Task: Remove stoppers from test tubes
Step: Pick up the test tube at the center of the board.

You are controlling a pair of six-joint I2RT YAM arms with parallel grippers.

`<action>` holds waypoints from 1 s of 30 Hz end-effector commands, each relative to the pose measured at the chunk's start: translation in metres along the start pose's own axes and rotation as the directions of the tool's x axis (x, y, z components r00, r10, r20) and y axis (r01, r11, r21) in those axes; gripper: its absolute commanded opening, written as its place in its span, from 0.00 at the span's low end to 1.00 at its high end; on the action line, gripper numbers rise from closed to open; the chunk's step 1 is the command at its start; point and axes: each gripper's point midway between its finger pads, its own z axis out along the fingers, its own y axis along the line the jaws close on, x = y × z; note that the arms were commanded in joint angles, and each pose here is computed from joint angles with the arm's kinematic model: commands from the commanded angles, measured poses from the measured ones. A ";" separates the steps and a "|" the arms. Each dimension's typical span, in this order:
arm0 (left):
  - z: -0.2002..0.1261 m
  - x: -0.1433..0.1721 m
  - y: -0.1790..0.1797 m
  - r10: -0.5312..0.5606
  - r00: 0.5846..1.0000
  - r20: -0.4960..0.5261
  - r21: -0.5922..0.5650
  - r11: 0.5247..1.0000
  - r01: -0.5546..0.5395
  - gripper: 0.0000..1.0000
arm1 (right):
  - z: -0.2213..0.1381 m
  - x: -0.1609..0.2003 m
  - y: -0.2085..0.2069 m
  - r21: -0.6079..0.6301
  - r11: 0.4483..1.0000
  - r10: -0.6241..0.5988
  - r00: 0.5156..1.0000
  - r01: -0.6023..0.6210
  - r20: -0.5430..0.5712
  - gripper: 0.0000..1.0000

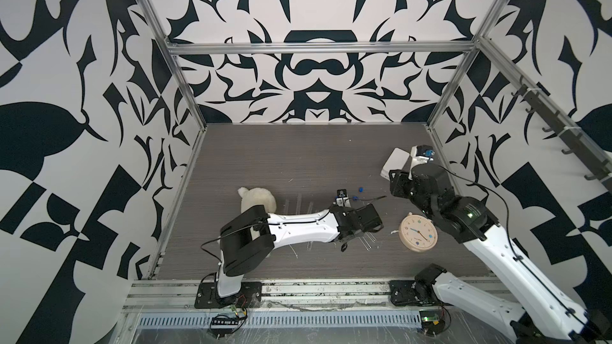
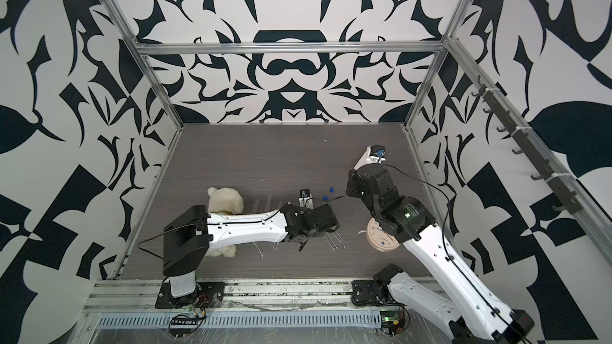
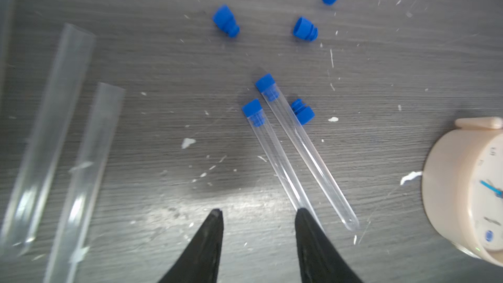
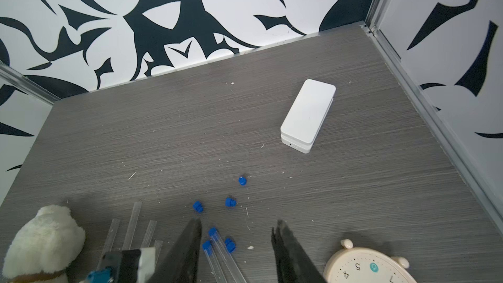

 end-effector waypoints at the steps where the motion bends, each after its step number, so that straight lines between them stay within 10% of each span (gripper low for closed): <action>1: 0.007 0.007 -0.006 0.007 0.999 -0.036 -0.009 1.000 -0.007 0.48 | -0.008 0.002 -0.013 0.039 0.999 -0.004 1.000 0.004 0.003 0.44; 30: 0.051 0.035 0.028 0.133 0.969 -0.207 -0.198 0.964 -0.175 0.35 | -0.002 0.021 -0.004 -0.041 0.999 0.008 0.999 -0.009 -0.031 0.44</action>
